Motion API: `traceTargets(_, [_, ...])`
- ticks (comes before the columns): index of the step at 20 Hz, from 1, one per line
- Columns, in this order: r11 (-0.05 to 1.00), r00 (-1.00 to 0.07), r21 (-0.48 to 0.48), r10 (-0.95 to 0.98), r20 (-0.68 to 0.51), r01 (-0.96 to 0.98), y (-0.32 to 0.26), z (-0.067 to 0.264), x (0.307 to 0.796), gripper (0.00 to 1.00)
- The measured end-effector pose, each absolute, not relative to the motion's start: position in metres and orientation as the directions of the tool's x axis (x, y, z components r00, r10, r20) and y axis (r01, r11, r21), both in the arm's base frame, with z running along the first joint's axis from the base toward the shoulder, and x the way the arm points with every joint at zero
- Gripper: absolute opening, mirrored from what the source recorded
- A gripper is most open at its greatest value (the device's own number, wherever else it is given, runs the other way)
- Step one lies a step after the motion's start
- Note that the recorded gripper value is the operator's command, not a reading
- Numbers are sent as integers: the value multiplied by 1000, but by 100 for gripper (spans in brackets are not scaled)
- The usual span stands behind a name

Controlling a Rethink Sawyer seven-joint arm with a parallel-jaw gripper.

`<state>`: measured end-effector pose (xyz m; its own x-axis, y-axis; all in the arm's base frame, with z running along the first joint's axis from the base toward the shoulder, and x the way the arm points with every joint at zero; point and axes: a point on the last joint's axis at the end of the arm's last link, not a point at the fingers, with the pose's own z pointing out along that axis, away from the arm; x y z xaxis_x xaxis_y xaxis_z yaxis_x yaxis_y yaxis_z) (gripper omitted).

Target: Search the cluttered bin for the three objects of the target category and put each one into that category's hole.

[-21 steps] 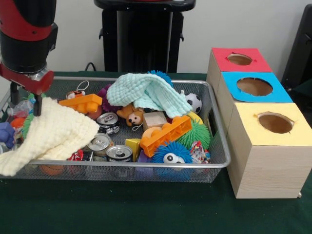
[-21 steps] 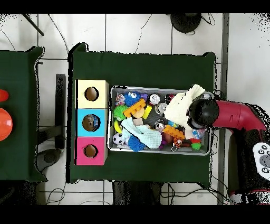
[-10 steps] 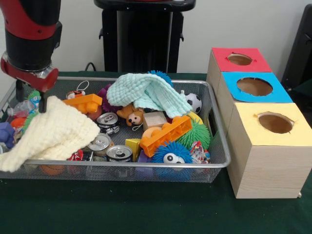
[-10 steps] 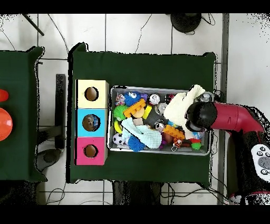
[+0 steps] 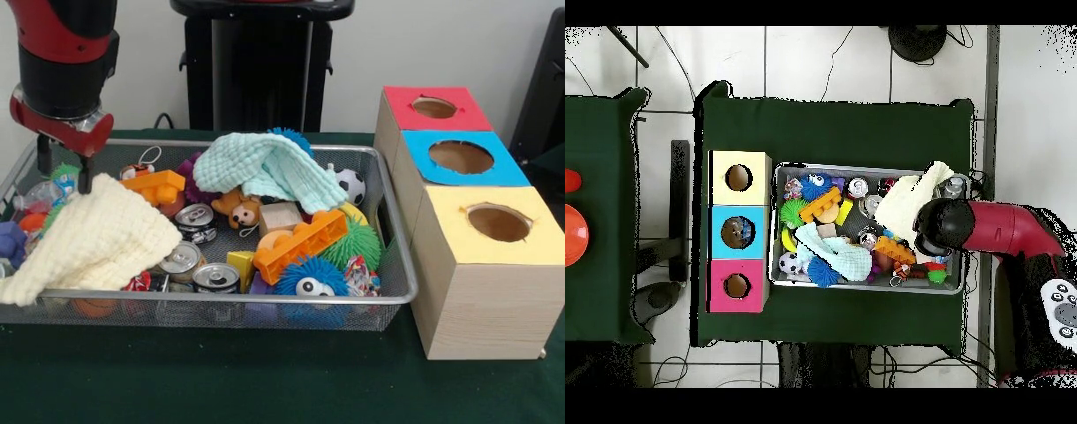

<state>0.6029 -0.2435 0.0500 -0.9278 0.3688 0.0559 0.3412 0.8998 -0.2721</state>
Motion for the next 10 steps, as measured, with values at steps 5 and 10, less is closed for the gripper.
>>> traceTargets(5, [900, -928, -278, 366, 66, 335, -243, 50, 596, 100])
traceTargets(10, [898, -931, -303, 357, 74, 321, -250, 48, 587, 100])
